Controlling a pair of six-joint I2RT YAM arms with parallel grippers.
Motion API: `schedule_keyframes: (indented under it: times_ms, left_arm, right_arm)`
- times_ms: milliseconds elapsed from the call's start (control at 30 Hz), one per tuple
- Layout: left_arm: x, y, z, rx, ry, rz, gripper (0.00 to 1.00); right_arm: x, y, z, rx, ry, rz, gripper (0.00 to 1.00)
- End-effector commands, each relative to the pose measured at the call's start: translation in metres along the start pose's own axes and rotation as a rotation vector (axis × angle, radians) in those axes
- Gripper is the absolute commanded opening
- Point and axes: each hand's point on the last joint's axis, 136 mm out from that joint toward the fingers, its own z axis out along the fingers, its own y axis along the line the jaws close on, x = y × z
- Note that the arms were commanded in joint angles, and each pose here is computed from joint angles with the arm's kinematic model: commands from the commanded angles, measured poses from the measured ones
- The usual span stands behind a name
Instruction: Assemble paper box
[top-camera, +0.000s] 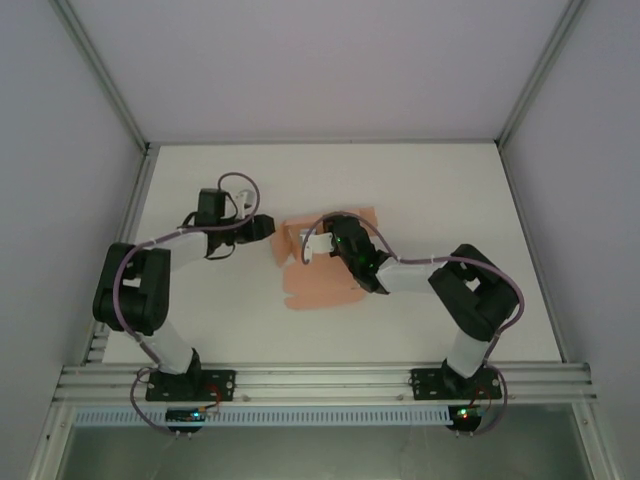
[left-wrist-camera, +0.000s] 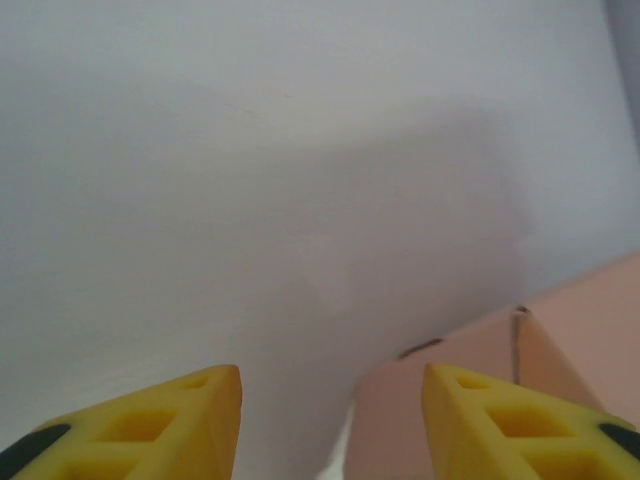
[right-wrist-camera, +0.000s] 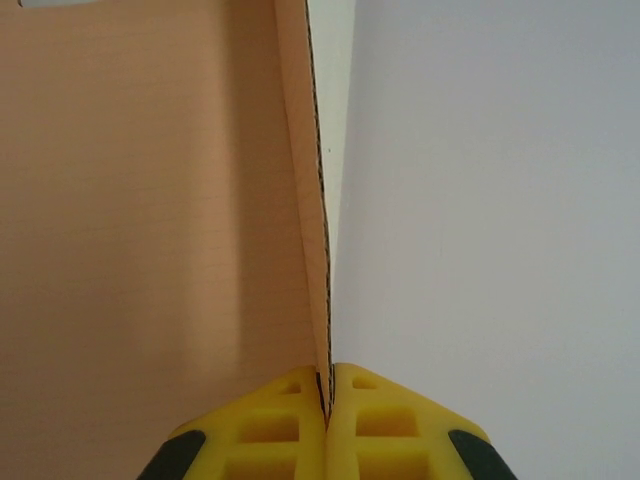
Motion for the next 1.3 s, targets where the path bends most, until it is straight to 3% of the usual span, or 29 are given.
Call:
schedule_keyframes:
  times_ms: [0, 400, 1000, 1267]
  left_arm:
    - [0.004, -0.034, -0.005, 0.124, 0.003, 0.056, 0.49]
    - [0.039, -0.018, 0.014, -0.071, 0.022, 0.262, 0.46]
    - [0.036, -0.049, 0.032, 0.07, -0.078, 0.514, 0.52]
    - [0.034, -0.044, 0.046, -0.062, -0.139, 0.592, 0.48]
  right_arm:
    - [0.012, -0.005, 0.001, 0.02, 0.053, 0.042, 0.0]
    - [0.025, 0.005, -0.01, 0.041, 0.095, 0.058, 0.0]
    - [0.01, 0.021, -0.039, 0.098, 0.072, 0.009, 0.0]
    - [0.006, 0.046, -0.045, 0.033, 0.068, -0.036, 0.0]
